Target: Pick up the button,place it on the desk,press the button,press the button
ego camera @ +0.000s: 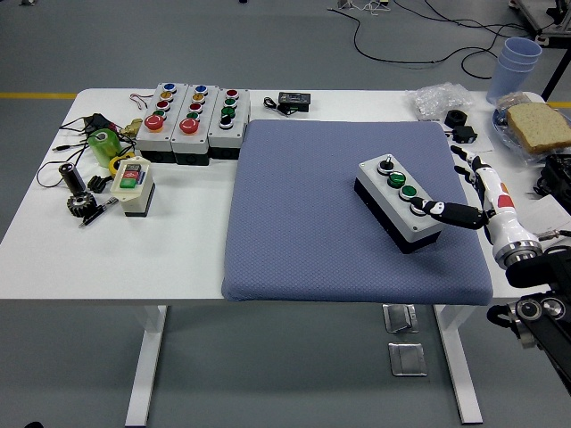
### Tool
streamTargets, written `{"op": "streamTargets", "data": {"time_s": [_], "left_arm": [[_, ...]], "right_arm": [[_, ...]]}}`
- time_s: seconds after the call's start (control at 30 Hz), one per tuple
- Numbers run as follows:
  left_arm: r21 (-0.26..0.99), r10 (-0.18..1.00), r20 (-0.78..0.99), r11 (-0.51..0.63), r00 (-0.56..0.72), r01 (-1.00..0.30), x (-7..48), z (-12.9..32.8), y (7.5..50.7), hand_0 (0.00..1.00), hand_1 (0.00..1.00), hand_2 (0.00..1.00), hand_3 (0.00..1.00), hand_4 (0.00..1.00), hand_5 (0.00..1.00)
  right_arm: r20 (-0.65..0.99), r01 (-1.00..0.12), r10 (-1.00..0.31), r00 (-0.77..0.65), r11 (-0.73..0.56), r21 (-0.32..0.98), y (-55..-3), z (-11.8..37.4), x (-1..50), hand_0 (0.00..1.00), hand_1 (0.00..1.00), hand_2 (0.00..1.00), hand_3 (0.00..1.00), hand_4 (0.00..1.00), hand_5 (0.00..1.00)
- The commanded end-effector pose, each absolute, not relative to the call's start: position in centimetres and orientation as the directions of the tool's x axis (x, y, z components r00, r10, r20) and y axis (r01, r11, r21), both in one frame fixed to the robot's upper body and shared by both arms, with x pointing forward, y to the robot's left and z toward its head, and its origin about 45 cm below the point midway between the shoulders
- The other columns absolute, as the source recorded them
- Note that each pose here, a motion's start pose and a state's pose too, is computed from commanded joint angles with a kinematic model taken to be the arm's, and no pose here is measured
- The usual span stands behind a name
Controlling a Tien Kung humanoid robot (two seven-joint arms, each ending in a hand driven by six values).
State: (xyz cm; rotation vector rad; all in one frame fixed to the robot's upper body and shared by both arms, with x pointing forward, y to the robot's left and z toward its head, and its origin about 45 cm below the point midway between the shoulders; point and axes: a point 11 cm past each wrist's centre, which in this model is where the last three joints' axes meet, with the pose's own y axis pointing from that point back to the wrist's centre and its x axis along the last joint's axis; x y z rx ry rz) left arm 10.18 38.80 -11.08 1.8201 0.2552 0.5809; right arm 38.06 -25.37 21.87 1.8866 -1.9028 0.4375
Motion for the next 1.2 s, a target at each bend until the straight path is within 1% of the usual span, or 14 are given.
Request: {"op": "streamTargets", "data": {"time_s": [0.1, 0.27, 0.37, 0.57, 0.67, 0.73, 0.87, 1.07, 1.1, 1.2], "left_arm": [[0.939, 0.451, 0.257, -0.324, 0.855, -0.111, 10.1, -11.1, 38.8, 0.652, 0.644, 0.638, 0.546, 0.301, 0.846], [0.942, 0.449, 0.243, -0.321, 0.860, -0.099, 9.5, -11.3, 38.7, 0.652, 0.644, 0.638, 0.546, 0.301, 0.846], [0.942, 0.448, 0.240, -0.322, 0.861, -0.095, 9.3, -11.3, 38.7, 0.652, 0.643, 0.638, 0.546, 0.301, 0.846], [0.943, 0.446, 0.233, -0.322, 0.864, -0.088, 9.0, -11.4, 38.7, 0.652, 0.644, 0.638, 0.547, 0.301, 0.847], [0.943, 0.445, 0.231, -0.322, 0.865, -0.086, 8.8, -11.4, 38.7, 0.652, 0.644, 0.638, 0.547, 0.301, 0.847], [0.943, 0.445, 0.231, -0.322, 0.865, -0.086, 8.8, -11.4, 38.7, 0.652, 0.644, 0.638, 0.546, 0.302, 0.847], [0.944, 0.447, 0.234, -0.318, 0.863, -0.091, 9.1, -11.3, 38.7, 0.652, 0.644, 0.638, 0.546, 0.302, 0.847], [0.943, 0.458, 0.242, -0.317, 0.855, -0.097, 9.6, -11.2, 38.7, 0.652, 0.644, 0.638, 0.547, 0.301, 0.846], [0.943, 0.460, 0.243, -0.318, 0.854, -0.097, 9.6, -11.2, 38.7, 0.652, 0.644, 0.638, 0.547, 0.301, 0.846], [0.943, 0.463, 0.244, -0.318, 0.852, -0.097, 9.6, -11.2, 38.8, 0.652, 0.644, 0.638, 0.547, 0.301, 0.846]], "right_arm": [[0.560, -0.998, -0.828, 0.018, 0.020, 0.062, -24.7, 21.8, 38.3, 0.998, 0.933, 0.998, 0.987, 0.998, 0.119], [0.716, -0.999, -0.698, 0.012, 0.021, 0.037, -23.4, 21.1, 39.0, 0.998, 0.933, 0.998, 0.987, 0.998, 0.119], [0.771, -1.000, -0.637, 0.003, 0.020, 0.020, -23.0, 21.0, 39.3, 0.998, 0.935, 0.998, 0.998, 0.998, 0.126], [0.764, -0.999, -0.645, 0.014, 0.027, 0.041, -22.5, 20.7, 39.9, 0.998, 0.940, 0.998, 0.998, 0.998, 0.130], [0.747, -0.997, -0.664, 0.029, 0.037, 0.072, -22.3, 20.3, 40.3, 0.998, 0.940, 0.998, 0.998, 0.998, 0.130], [0.746, -0.996, -0.665, 0.031, 0.041, 0.078, -22.3, 20.2, 40.4, 0.998, 0.943, 0.998, 0.998, 0.998, 0.149], [0.765, -0.982, -0.641, 0.062, 0.098, 0.162, -22.6, 19.5, 41.1, 0.998, 0.943, 0.998, 0.998, 0.998, 0.149], [0.806, -0.955, -0.582, 0.109, 0.164, 0.248, -23.1, 19.2, 41.5, 0.998, 0.936, 0.998, 0.998, 0.998, 0.156], [0.808, -0.952, -0.577, 0.118, 0.167, 0.258, -23.1, 19.3, 41.6, 0.923, 0.889, 0.990, 0.998, 0.998, 0.168], [0.819, -0.948, -0.560, 0.128, 0.173, 0.267, -23.1, 19.6, 41.7, 0.923, 0.889, 0.990, 0.998, 0.998, 0.168]]}}
